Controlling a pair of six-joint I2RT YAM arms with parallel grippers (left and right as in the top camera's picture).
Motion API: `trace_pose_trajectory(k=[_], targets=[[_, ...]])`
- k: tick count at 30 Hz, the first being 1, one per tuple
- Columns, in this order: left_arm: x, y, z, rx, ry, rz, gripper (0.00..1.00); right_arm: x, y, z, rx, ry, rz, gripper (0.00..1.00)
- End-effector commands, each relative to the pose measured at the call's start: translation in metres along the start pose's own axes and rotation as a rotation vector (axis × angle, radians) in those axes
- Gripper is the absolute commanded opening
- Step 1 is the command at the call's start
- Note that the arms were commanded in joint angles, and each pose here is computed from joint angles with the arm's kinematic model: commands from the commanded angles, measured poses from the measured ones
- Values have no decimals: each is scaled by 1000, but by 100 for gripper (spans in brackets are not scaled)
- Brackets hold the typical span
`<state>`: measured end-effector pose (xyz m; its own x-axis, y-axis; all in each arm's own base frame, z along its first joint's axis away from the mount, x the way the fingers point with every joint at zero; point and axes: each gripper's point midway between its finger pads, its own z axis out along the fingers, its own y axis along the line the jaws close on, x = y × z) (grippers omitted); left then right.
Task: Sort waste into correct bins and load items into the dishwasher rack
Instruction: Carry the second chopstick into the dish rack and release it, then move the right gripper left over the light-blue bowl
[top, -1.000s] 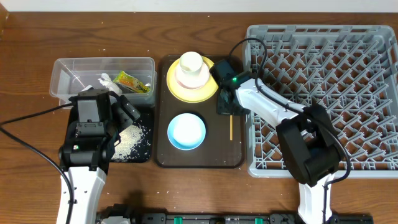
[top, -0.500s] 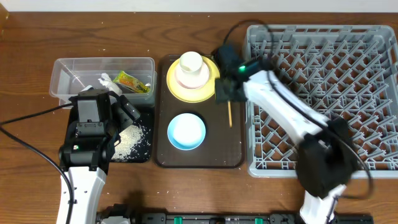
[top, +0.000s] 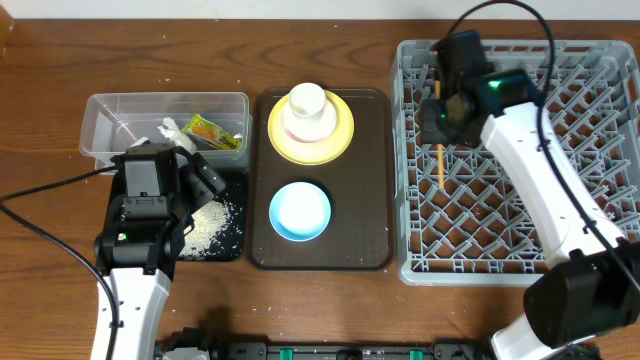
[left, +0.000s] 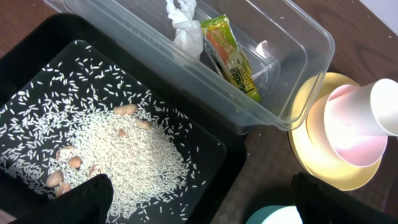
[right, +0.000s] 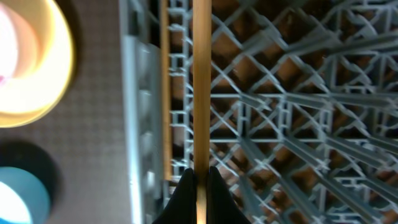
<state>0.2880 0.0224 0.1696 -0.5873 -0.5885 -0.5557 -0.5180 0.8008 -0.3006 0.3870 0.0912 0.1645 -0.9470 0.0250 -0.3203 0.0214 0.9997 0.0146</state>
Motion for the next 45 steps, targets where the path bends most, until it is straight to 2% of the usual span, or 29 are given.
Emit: trace_pose_trajectory(k=[1, 11, 18, 20, 22, 24, 34, 39, 45], targets=[[-6, 1, -2, -14, -16, 1, 95, 9, -11, 8, 12, 35, -48, 1], [-6, 1, -2, -14, -16, 1, 95, 26, -16, 41, 22, 66, -44, 1], [-6, 1, -2, -14, -16, 1, 95, 32, -17, 47, 24, 77, -44, 3], [-6, 1, -2, -14, -16, 1, 95, 32, -17, 47, 24, 77, -44, 9], [-6, 1, -2, -14, -16, 1, 94, 32, -17, 47, 24, 77, -44, 22], [-6, 1, -2, -14, -16, 1, 94, 32, -17, 47, 24, 77, -44, 26], [-6, 1, -2, -14, -16, 1, 94, 32, -15, 47, 16, 79, -41, 27], [-6, 1, -2, -14, -16, 1, 95, 35, -3, 46, -51, 95, -40, 22], [-6, 1, -2, -14, -16, 1, 94, 37, 15, 44, -156, 111, -27, 21]])
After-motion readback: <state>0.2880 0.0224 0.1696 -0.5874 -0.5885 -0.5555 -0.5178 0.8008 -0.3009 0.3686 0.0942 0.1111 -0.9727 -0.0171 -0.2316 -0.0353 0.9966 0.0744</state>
